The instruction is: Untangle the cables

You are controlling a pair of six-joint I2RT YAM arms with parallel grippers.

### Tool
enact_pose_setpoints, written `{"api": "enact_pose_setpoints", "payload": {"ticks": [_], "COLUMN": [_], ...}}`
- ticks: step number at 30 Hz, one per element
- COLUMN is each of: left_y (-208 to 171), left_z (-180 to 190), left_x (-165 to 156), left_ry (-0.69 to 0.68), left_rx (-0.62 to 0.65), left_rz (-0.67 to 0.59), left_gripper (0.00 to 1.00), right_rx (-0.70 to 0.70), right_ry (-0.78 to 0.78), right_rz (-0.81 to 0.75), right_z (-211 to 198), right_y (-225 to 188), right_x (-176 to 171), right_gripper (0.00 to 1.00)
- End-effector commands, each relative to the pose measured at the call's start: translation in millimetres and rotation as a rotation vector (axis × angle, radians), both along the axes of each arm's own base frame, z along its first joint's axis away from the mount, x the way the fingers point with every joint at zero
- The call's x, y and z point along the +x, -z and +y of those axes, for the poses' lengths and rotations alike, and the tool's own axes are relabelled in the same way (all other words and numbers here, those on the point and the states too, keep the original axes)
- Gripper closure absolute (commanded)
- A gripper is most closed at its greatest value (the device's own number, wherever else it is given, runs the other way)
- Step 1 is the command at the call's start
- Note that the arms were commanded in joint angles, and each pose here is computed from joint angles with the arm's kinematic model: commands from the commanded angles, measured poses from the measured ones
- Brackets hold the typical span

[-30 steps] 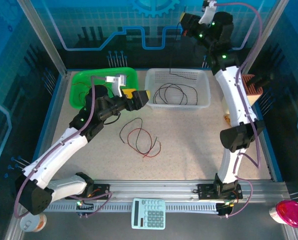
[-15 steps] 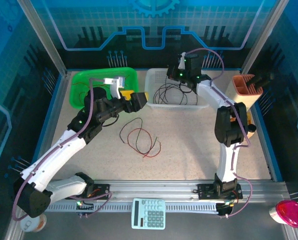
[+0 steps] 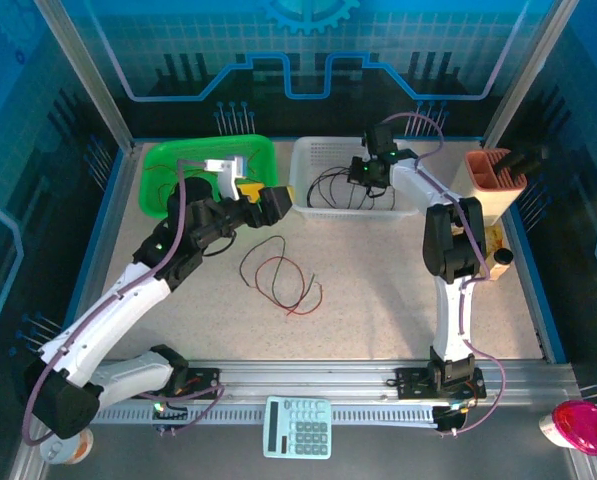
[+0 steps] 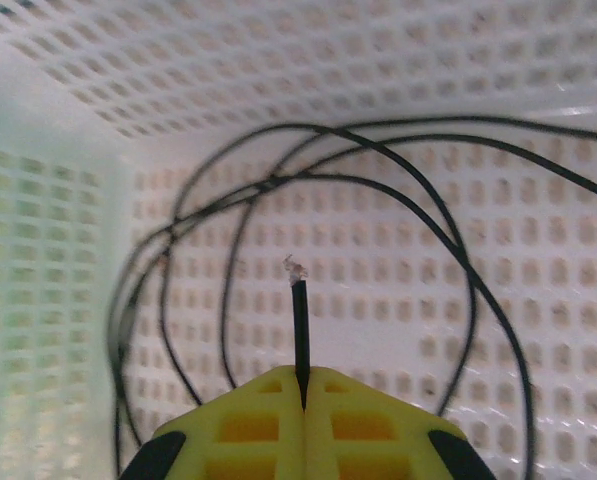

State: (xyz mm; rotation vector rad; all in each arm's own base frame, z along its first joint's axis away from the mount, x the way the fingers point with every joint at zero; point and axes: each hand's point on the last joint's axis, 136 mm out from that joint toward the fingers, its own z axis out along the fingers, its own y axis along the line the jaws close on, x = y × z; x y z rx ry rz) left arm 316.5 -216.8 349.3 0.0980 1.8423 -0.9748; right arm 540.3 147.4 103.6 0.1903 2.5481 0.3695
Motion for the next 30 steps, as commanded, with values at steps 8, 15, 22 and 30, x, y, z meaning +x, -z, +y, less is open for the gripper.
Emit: {"api": "enact_pose_setpoints", "payload": {"ticks": [8,15,22,30], "left_y": [44,72,89,99], "left_z": [31,48,55,58], "left_x": [-2,-2,-2,-1], "left_ry": [-0.145,-0.227,-0.258,-0.271], "left_rx": [0.139,0.204,0.228,0.232], "left_rz": [0.080,0.136,0.167,0.183], "left_gripper": [0.01,0.01,0.01,0.01], "right_rx": [-0.044,-0.027,-0.044,-0.005], "right_ry": [0.034,0.033,0.069,-0.017], "right_rz": [0.039,-0.080,-0.210,-0.340], "right_z": [-28,-30,-41,-15], "right_y": [-10,-69,-129,-185], "right_x": [-3,3,-3,-35], "right_gripper": [0.49,0.28,0.21,0.28]}}
